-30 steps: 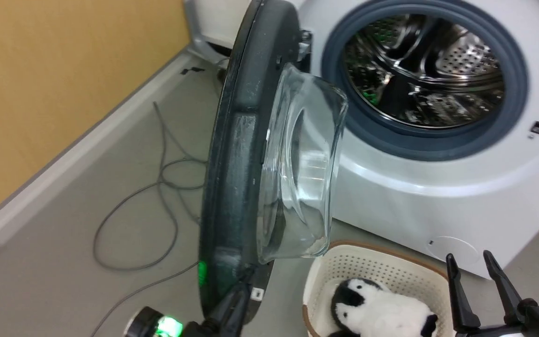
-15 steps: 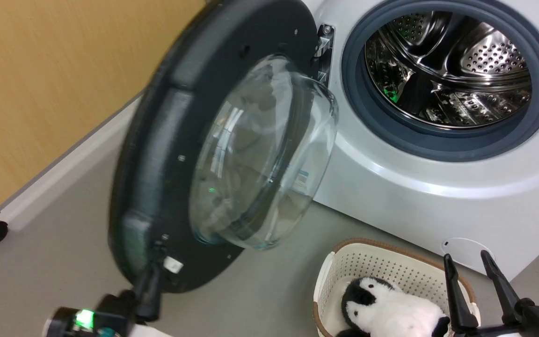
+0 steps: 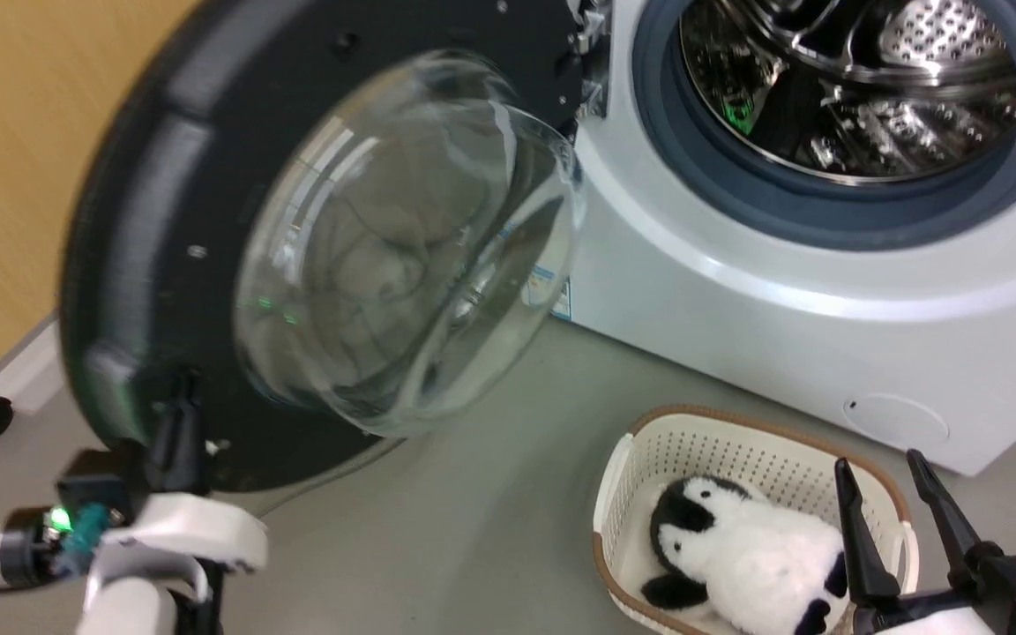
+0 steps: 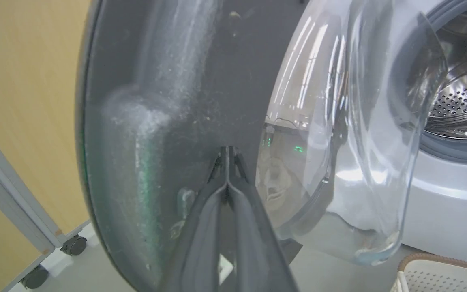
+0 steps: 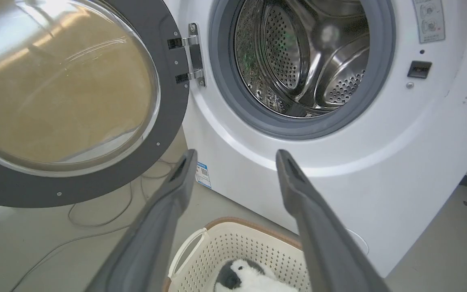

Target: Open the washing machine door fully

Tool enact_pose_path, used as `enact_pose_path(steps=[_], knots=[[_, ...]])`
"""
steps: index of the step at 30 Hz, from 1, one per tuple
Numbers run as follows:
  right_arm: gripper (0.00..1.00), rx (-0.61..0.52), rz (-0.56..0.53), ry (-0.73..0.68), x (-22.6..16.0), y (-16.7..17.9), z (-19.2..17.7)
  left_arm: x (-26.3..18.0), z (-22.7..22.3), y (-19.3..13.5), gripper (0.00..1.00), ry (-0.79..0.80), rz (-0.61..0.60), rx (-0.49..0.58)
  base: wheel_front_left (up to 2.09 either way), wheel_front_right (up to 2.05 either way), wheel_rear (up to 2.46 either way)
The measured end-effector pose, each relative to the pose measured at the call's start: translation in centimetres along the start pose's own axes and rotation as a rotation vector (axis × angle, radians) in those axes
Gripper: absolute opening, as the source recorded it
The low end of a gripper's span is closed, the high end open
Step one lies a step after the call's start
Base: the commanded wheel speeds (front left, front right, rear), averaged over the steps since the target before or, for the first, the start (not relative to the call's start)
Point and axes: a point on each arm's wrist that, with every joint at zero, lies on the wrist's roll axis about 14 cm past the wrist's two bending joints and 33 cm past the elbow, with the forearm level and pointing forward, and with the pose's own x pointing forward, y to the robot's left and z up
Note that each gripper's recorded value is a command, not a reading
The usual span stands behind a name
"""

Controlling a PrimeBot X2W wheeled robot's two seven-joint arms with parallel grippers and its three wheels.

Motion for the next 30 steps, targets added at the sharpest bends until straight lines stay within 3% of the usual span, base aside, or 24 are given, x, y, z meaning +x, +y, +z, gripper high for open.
enact_pose_path(steps=[15, 30], knots=[[1.00, -0.006, -0.052, 0.052, 0.8, -2.4, -2.8, 5.5, -0.8, 4.7, 0.00, 0.036, 0.195, -0.001, 0.00, 0.00, 0.00], [1.00, -0.004, -0.101, 0.080, 1.1, -4.8, -4.5, 9.9, -2.5, 7.3, 0.00, 0.110, 0.260, 0.025, 0.00, 0.00, 0.00]])
